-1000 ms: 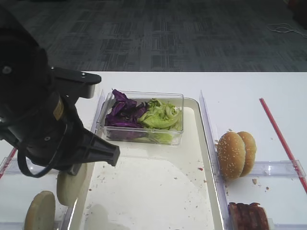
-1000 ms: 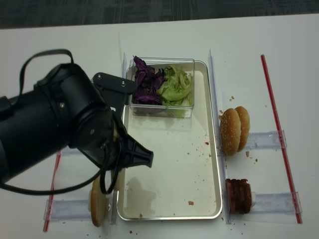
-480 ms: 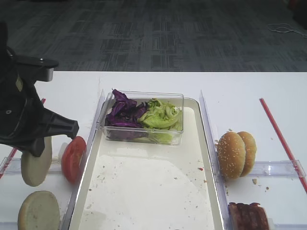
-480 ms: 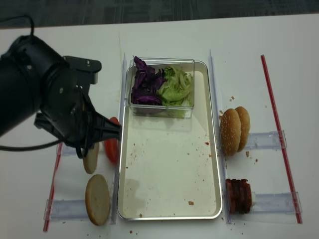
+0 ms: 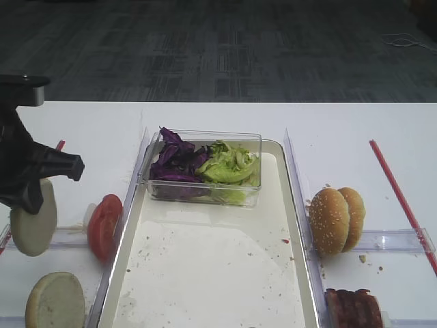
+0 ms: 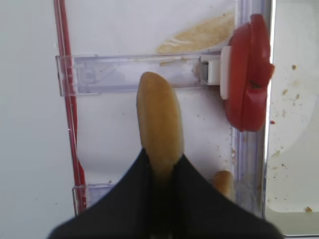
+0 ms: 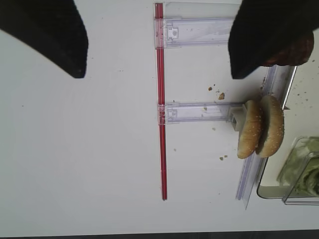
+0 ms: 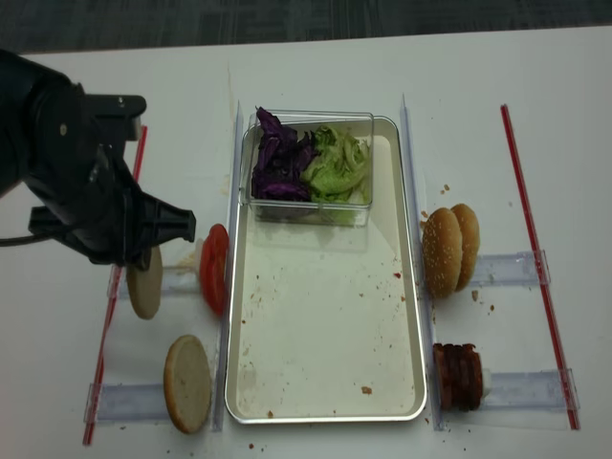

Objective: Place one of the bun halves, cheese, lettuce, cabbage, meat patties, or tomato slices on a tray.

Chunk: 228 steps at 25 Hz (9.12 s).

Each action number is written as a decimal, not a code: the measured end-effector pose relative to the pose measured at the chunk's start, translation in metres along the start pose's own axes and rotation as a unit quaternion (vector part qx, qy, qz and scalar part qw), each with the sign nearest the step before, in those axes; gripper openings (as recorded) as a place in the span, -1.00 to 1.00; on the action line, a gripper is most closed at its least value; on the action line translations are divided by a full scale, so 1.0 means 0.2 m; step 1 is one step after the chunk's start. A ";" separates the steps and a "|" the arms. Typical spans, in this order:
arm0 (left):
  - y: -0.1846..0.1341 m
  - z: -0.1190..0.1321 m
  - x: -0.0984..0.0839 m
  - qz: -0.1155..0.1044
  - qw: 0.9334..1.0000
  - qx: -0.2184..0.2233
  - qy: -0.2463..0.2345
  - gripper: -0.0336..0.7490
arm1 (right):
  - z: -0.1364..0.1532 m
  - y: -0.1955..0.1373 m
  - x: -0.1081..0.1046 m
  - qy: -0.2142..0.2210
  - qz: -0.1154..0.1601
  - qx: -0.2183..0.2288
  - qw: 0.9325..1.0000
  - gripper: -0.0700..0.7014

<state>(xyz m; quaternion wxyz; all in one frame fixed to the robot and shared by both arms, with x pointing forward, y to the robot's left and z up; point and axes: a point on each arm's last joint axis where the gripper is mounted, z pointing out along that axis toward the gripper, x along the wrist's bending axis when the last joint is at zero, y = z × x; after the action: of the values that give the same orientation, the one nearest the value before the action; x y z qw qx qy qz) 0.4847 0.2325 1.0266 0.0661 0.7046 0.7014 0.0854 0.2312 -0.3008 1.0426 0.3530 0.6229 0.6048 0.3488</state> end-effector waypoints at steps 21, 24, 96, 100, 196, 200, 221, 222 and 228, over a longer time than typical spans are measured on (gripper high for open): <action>-0.02 -0.16 -0.35 0.089 0.906 -0.016 -0.414 -0.77 | 0.00 0.00 0.00 0.000 -0.001 0.000 1.000 0.76; -0.02 -0.17 -0.35 0.091 0.901 -0.014 -0.425 -0.77 | 0.00 0.00 0.00 0.000 -0.001 0.000 1.000 0.76; 0.06 0.39 -0.51 0.081 0.902 0.109 -0.411 0.51 | 0.00 0.00 0.00 0.000 -0.002 0.002 1.000 0.76; 0.06 0.39 -0.51 0.080 0.902 0.108 -0.410 0.51 | 0.00 0.00 0.00 0.000 -0.002 0.002 1.000 0.76; -0.30 -0.17 0.42 -0.078 0.996 0.036 0.003 0.48 | 0.00 0.00 0.00 0.000 0.000 0.000 1.000 0.76; -0.45 -0.23 0.41 -0.078 0.997 0.003 0.003 0.48 | 0.00 0.00 0.00 0.000 0.000 0.000 1.000 0.76; -1.01 -0.28 0.37 -0.068 0.977 -0.202 0.005 0.48 | 0.00 0.00 0.00 0.000 0.000 0.000 1.000 0.76; -1.01 -0.27 0.36 -0.066 0.976 -0.208 0.003 0.48 | 0.00 0.00 0.00 0.000 0.000 0.000 1.000 0.76; -1.05 -0.28 0.35 -0.048 0.968 -0.247 -0.008 0.48 | 0.00 0.00 0.00 0.000 0.000 0.000 1.000 0.76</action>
<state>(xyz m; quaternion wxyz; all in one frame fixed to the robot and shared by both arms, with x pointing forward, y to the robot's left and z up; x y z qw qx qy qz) 0.2671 0.3016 1.0385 0.2473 0.6329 0.6908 0.2471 0.2312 -0.3008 1.0426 0.3529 0.6230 0.6047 0.3488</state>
